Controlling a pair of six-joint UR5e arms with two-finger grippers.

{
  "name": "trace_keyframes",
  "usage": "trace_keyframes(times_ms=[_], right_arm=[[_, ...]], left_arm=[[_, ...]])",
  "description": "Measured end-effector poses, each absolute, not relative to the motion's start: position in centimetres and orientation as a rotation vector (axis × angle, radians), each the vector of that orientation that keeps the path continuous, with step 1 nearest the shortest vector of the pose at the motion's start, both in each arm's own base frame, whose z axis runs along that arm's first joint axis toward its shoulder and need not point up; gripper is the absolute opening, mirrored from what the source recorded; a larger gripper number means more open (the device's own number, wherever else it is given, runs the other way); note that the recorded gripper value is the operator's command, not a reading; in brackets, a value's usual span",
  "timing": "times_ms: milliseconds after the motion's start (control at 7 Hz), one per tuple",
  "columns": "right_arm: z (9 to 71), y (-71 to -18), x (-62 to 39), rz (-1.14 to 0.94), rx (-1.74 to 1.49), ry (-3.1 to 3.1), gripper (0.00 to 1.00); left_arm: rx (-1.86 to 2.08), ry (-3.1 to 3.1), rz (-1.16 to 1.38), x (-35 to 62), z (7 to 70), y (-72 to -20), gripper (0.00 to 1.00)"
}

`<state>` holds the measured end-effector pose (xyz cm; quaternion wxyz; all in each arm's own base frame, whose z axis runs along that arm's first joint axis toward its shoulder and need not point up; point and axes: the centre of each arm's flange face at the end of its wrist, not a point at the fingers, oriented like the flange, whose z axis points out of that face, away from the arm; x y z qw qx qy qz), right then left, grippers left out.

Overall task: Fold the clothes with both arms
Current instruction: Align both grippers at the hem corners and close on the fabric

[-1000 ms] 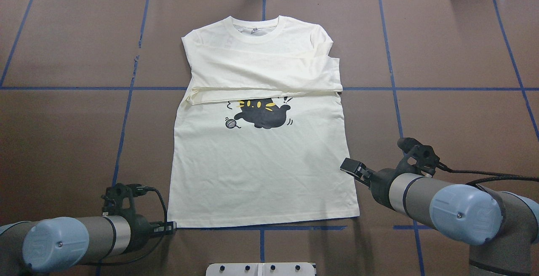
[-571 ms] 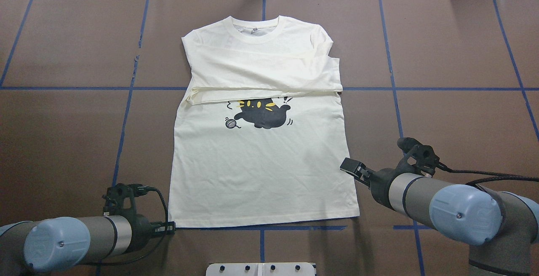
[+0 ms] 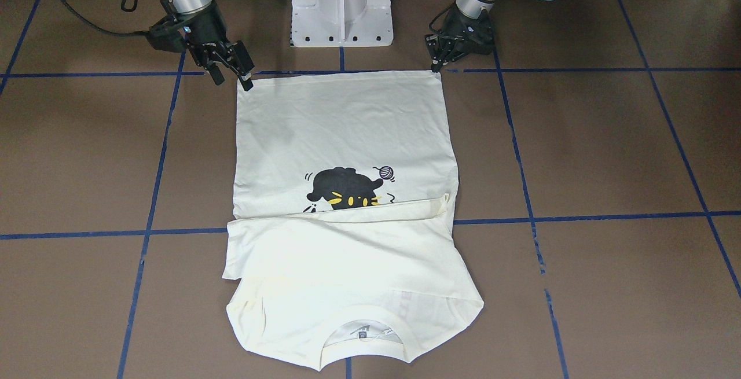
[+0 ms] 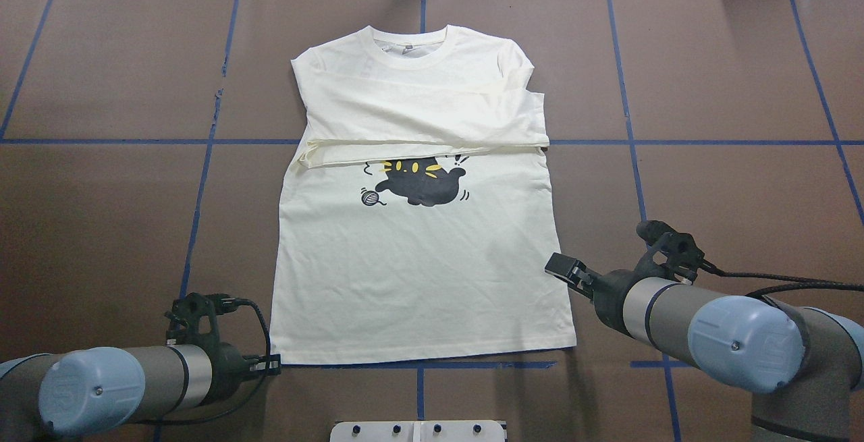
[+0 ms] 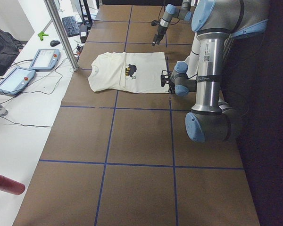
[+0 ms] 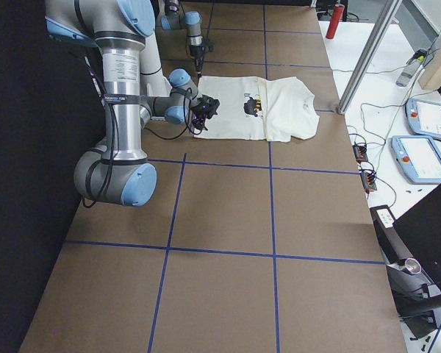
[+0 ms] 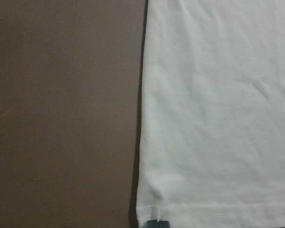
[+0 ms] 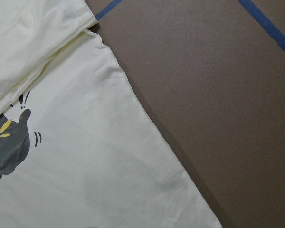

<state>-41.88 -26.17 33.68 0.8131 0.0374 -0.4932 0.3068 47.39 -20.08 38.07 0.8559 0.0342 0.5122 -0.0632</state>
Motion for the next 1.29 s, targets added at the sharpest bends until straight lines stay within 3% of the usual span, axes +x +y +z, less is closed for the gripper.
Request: trace_keyframes(times_ms=[429,571,714,1286], right_arm=[[33.7,-26.2,-41.9,0.655,0.079,-1.053,0.93],[33.7,-26.0,-42.0,0.653,0.077,-1.051,0.78],[33.9,-25.8,-42.1,0.661,0.067,-1.043,0.74],[36.0,-23.2,-43.7,0.71,0.002,-0.929,0.76]], left_arm=[[0.083,1.083,-0.14,46.9,37.7,-20.7,0.0],[0.086,1.097,-0.139,46.3,37.0,-20.8,0.0],[0.087,1.107,-0.139,46.0,36.5,-20.8,0.0],[0.108,1.116,-0.156,45.6,36.0,-21.1,0.0]])
